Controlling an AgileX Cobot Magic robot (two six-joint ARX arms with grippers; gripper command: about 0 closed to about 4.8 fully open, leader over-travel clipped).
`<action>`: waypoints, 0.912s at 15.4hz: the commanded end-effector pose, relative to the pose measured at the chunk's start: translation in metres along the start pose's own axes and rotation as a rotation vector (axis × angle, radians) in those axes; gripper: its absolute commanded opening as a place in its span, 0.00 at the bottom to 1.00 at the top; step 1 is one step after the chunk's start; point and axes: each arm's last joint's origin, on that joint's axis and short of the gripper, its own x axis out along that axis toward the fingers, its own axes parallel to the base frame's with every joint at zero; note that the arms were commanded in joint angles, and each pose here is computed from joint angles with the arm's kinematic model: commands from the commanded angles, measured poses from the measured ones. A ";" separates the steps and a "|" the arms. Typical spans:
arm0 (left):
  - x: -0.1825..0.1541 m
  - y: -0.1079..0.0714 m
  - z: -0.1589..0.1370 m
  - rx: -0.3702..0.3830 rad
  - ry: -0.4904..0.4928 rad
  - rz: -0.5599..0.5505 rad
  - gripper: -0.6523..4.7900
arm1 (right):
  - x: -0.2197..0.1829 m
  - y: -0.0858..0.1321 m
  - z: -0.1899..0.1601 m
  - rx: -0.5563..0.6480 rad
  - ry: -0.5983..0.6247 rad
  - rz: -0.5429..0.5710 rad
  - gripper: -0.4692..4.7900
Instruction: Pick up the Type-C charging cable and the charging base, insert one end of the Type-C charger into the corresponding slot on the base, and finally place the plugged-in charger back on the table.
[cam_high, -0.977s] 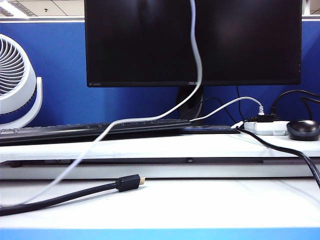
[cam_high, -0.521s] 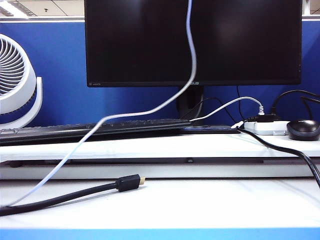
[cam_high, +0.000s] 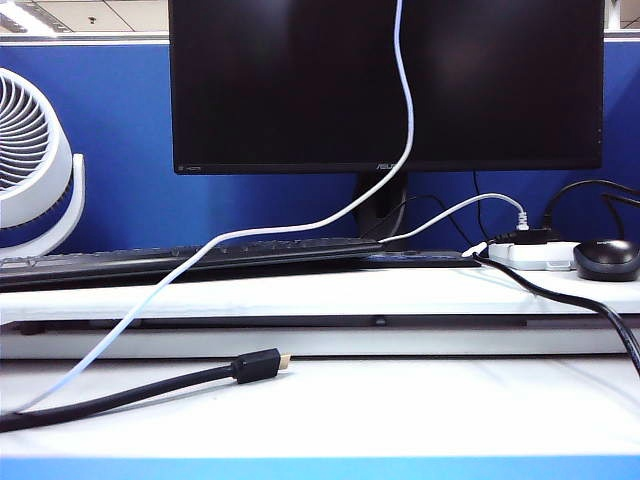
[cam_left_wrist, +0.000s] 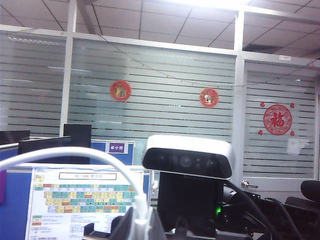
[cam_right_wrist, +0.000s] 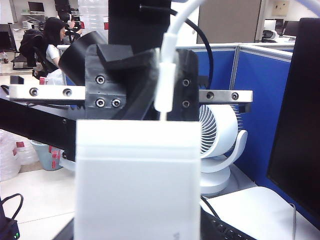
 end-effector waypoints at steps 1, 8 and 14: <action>0.000 0.000 0.001 0.001 0.004 0.008 0.11 | -0.002 0.003 0.013 -0.036 -0.082 0.036 0.08; 0.000 0.000 0.002 0.002 0.007 0.005 0.11 | -0.003 0.004 0.025 -0.061 -0.180 0.040 0.08; 0.003 -0.003 0.001 0.003 -0.011 -0.004 0.11 | 0.006 -0.004 0.018 -0.001 -0.148 0.099 0.08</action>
